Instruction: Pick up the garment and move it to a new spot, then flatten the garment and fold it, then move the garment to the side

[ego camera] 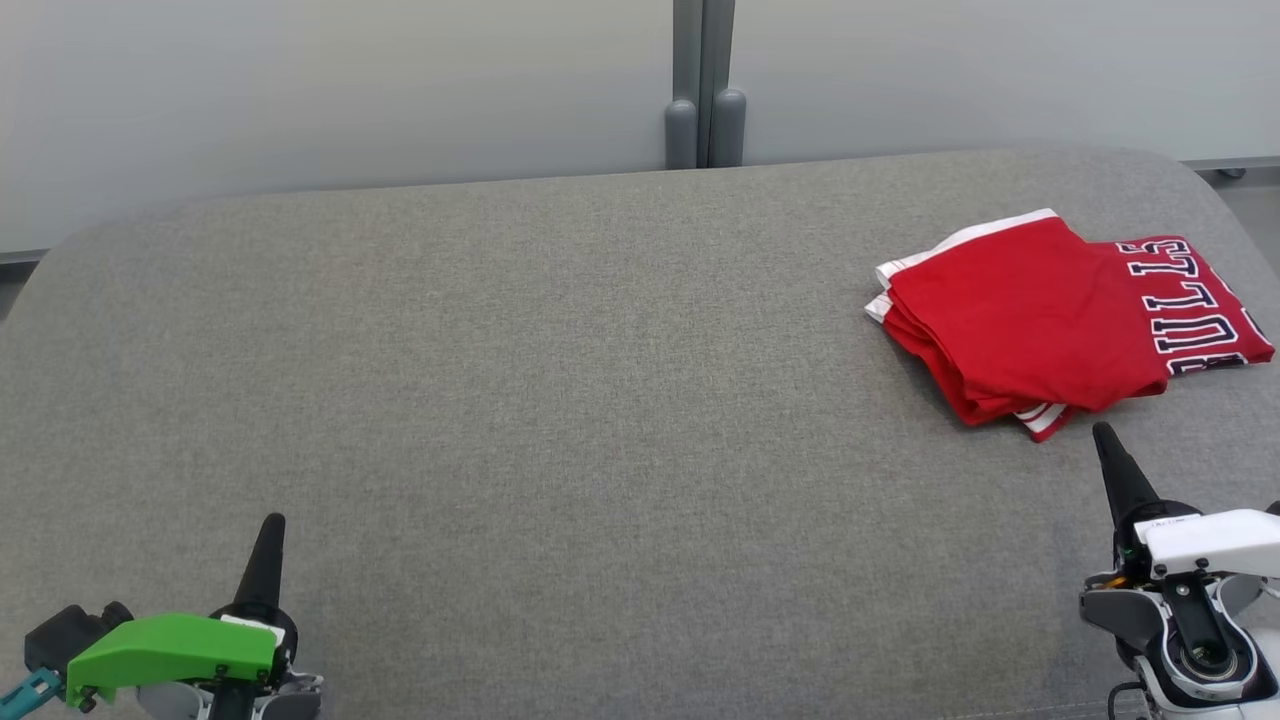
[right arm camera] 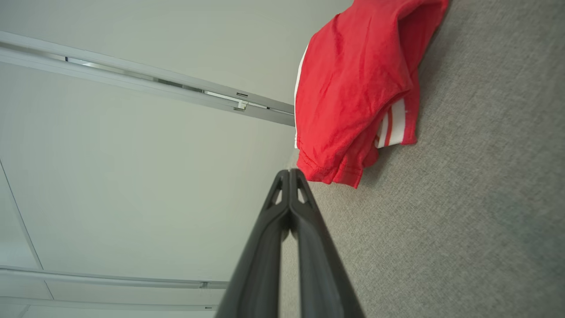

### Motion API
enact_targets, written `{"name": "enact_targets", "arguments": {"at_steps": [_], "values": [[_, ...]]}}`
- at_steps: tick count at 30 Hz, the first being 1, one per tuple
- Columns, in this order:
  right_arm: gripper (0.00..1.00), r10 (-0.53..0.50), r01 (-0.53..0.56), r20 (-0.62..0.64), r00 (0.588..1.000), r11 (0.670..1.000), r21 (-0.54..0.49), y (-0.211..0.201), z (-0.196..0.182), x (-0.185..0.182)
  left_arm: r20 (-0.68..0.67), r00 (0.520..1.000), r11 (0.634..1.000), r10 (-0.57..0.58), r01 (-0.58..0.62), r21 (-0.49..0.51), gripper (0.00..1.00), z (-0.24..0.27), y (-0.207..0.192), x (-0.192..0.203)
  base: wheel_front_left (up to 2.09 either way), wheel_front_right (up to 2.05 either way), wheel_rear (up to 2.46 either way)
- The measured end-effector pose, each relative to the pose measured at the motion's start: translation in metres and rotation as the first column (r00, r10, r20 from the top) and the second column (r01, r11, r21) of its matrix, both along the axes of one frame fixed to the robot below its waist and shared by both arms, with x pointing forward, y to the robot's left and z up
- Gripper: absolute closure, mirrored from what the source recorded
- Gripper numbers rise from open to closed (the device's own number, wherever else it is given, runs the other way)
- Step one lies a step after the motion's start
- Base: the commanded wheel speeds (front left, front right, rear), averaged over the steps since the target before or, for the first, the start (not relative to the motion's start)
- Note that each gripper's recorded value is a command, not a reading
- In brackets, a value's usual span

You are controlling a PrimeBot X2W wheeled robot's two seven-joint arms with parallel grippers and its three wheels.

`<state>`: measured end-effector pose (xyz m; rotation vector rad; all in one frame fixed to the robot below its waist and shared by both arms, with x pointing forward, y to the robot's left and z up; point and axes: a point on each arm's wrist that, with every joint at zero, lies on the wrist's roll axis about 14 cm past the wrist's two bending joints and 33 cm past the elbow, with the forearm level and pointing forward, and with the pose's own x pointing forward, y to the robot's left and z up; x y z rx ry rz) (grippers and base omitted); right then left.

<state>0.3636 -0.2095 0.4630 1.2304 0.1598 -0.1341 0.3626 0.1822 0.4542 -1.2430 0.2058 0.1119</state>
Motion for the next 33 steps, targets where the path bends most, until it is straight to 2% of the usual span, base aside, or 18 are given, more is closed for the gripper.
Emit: {"name": "enact_targets", "arguments": {"at_steps": [10,26,33], "values": [[1.0,-0.025,0.021,0.033,0.999,0.992,0.124,0.002,0.007,0.003,0.042,0.999,0.991,0.023,-0.017,-0.131,1.0,0.011,0.0,0.005,0.0,0.0,0.0],[1.0,-0.075,0.039,0.099,0.992,0.945,0.325,0.004,0.021,0.008,0.102,0.993,0.952,0.059,-0.026,-0.304,1.0,0.027,0.004,0.01,0.0,0.0,0.0],[1.0,-0.078,0.042,0.098,0.992,0.942,0.333,0.004,0.021,0.008,0.11,0.992,0.947,0.069,-0.03,-0.32,1.0,0.029,0.006,0.011,0.0,0.0,0.0]]}}
